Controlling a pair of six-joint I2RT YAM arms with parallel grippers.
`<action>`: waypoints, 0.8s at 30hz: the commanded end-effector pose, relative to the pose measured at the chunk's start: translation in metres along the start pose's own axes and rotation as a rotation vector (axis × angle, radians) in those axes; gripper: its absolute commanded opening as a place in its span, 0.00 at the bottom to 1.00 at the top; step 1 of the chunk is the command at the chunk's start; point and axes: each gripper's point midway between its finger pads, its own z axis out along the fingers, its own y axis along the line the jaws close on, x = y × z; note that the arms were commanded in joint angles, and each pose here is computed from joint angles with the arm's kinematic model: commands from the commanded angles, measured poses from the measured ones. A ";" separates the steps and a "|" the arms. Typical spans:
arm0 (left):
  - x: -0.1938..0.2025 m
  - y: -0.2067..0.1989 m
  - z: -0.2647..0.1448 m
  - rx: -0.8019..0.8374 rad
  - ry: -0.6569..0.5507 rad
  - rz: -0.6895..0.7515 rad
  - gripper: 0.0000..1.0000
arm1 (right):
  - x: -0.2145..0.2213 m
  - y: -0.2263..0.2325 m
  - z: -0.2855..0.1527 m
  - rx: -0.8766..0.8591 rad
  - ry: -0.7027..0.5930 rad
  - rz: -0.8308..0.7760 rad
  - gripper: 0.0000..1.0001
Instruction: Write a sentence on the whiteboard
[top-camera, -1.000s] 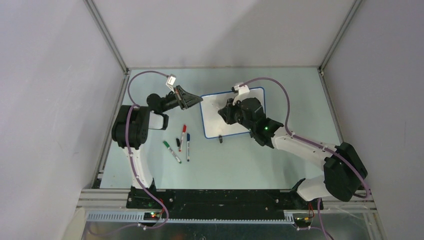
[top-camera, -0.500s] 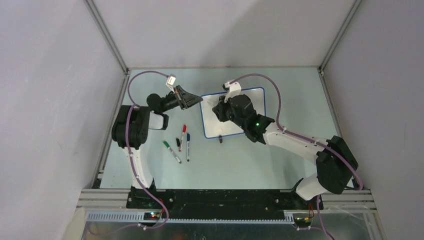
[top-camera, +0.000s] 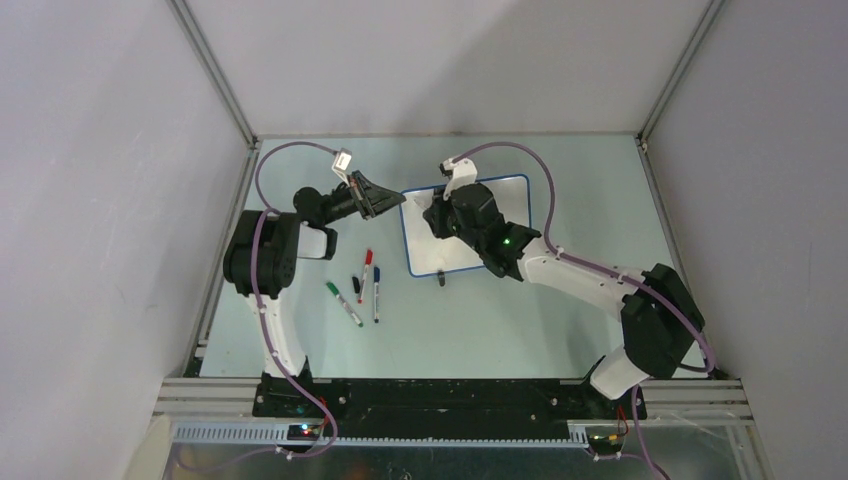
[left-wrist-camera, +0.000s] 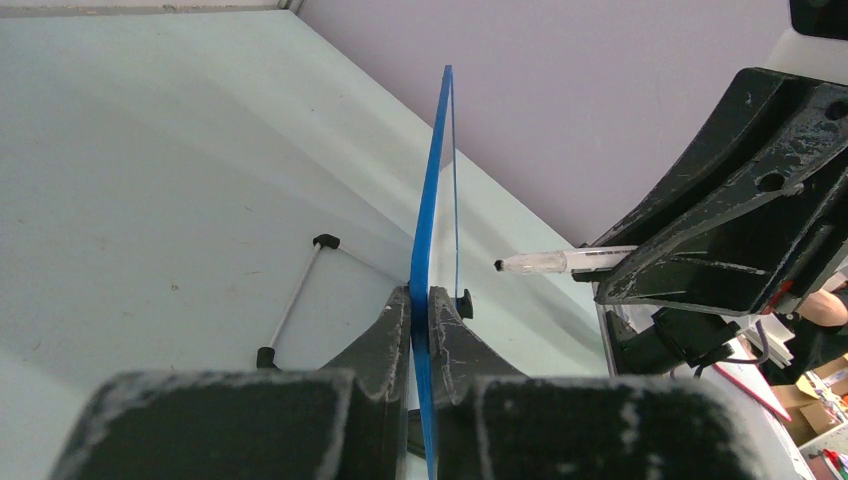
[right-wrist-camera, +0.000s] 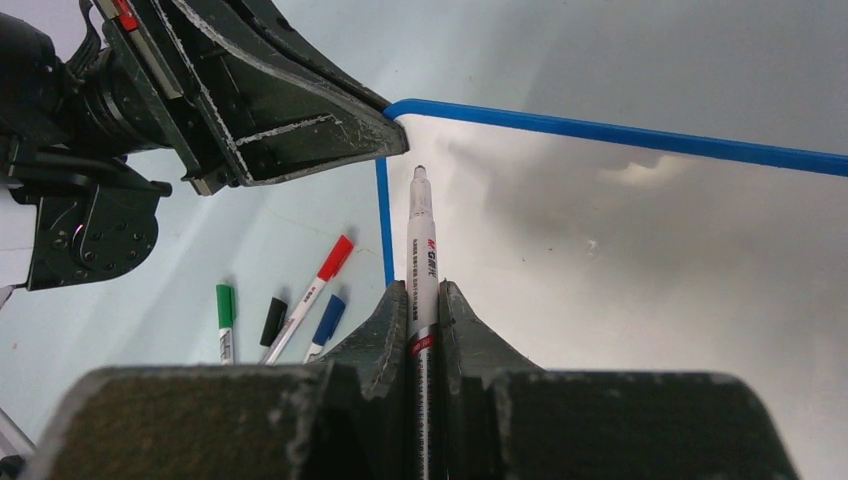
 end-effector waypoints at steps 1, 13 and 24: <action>-0.012 -0.004 0.000 0.012 -0.033 0.091 0.00 | -0.020 0.007 0.005 0.004 -0.045 0.013 0.00; -0.013 -0.005 0.000 0.012 -0.034 0.096 0.00 | -0.020 0.011 0.012 0.000 -0.036 0.002 0.00; -0.012 -0.005 -0.001 0.012 -0.034 0.098 0.00 | -0.020 0.010 0.016 0.009 -0.025 -0.006 0.00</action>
